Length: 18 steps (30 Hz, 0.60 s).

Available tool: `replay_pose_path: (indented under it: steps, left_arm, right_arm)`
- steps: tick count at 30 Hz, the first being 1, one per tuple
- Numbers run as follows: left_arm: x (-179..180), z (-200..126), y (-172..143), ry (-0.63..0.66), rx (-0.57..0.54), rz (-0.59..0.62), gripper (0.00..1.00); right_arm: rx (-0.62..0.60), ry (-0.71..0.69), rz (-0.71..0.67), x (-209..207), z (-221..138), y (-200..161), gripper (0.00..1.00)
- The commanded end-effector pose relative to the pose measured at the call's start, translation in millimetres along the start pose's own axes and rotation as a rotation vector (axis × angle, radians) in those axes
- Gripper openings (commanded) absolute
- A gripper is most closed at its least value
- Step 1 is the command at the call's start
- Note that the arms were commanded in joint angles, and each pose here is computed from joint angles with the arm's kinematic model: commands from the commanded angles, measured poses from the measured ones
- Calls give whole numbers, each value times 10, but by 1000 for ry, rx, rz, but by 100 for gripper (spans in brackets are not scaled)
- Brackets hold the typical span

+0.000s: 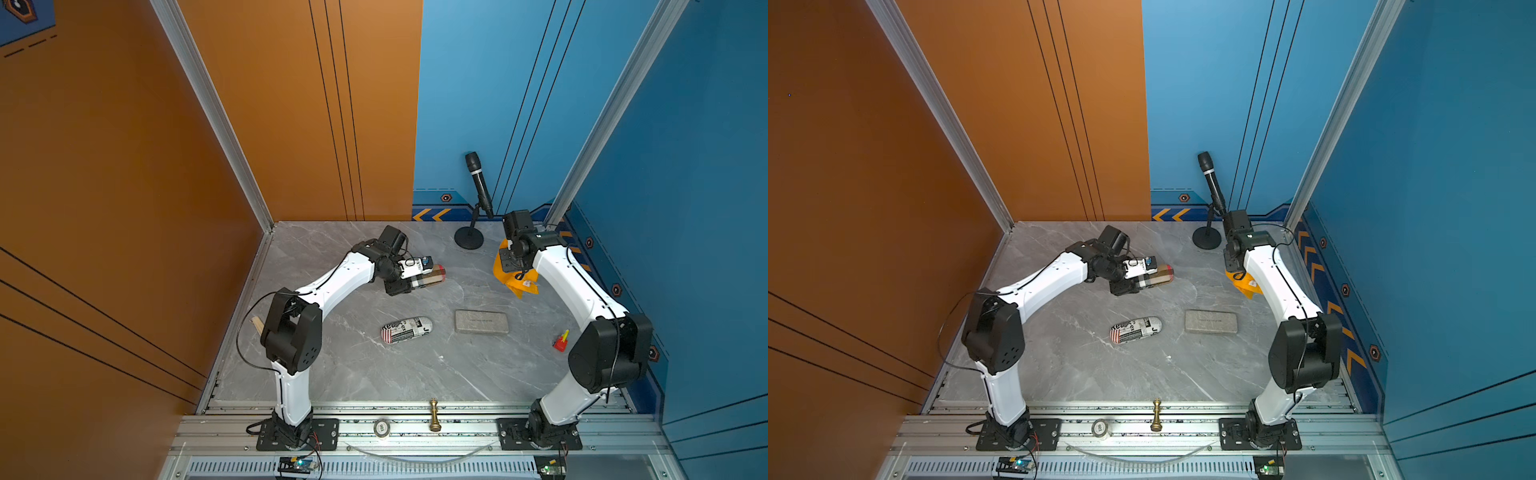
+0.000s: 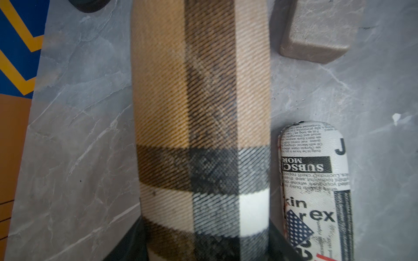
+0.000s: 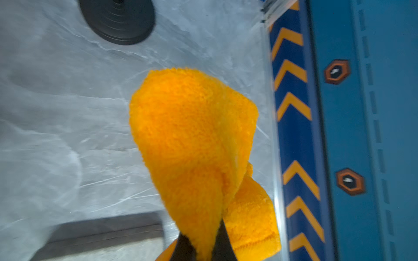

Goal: Wipe the eyeglass case
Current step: Place the cleaning item at the center of the board.

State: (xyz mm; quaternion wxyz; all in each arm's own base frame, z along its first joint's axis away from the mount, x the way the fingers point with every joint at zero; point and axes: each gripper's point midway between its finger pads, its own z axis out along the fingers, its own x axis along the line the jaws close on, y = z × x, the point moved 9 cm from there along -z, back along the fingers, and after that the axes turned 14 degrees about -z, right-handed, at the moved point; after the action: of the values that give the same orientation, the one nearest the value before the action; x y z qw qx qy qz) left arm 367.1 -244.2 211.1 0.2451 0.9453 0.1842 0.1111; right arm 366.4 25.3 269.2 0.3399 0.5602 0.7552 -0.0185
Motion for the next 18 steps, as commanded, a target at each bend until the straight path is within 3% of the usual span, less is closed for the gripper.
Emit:
replay_pose_path:
  steps: [1, 6, 9, 18]
  left_arm:
    - [49, 84, 101, -20, -13, 74, 36]
    - [53, 239, 147, -49, -13, 90, 35]
    - [104, 356, 105, -72, -6, 77, 35]
    - [162, 672, -19, -106, 41, 76, 36]
  right_arm:
    - [88, -286, -126, -99, 40, -56, 0]
    - [91, -279, -96, -154, 182, -101, 0]
    - [191, -264, -176, 54, 471, -149, 0]
    - [306, -25, -183, 585, 1088, -257, 0]
